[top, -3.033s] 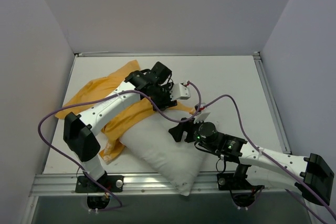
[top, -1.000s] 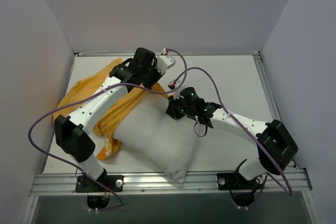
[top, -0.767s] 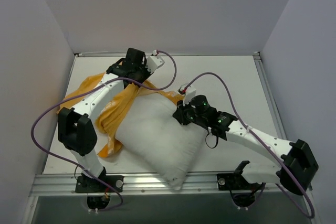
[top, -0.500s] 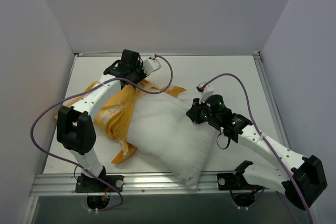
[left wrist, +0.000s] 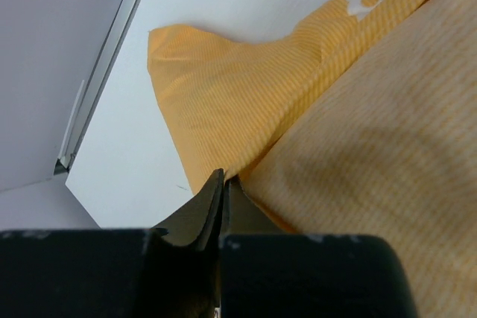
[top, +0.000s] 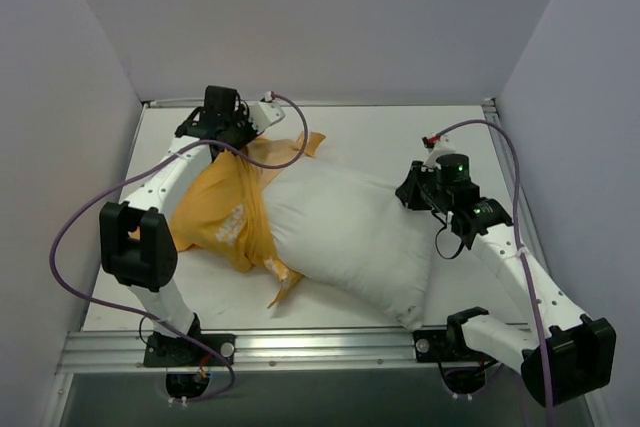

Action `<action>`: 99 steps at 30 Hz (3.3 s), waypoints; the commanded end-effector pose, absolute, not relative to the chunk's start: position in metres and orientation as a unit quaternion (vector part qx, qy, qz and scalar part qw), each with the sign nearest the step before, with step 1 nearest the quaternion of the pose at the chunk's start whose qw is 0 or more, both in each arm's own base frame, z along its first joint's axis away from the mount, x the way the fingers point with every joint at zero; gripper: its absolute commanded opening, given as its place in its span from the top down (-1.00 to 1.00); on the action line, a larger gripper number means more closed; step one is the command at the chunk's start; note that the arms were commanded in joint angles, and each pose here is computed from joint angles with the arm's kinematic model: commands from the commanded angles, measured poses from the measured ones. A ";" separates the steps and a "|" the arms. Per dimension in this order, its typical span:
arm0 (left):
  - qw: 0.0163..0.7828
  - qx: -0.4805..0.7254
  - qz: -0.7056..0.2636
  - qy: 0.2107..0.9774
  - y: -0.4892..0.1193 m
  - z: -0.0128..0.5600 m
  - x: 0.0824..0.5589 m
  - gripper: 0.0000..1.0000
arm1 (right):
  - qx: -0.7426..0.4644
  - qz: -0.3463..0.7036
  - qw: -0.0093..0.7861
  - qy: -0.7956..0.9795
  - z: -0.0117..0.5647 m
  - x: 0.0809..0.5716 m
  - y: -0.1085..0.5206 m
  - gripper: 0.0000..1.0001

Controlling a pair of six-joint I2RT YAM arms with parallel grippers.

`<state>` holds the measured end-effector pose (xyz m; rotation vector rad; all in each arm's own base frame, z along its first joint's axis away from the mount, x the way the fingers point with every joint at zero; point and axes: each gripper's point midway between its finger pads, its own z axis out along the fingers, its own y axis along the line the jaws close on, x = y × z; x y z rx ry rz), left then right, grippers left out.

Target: Remove the pillowcase from the pillow

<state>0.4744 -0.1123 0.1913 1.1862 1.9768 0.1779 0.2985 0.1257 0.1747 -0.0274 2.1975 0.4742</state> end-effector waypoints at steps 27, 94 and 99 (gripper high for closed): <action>0.324 0.469 -0.026 0.821 -0.006 0.277 0.266 -0.88 | -0.020 0.132 0.400 0.907 0.230 0.349 0.112 -0.99; 0.656 0.112 0.297 0.685 0.188 0.524 0.352 0.95 | 0.123 -0.185 0.206 0.953 0.045 0.341 -0.055 1.00; 0.673 0.115 0.283 0.673 0.176 0.542 0.355 0.95 | 0.142 -0.195 0.218 0.946 0.058 0.340 -0.066 1.00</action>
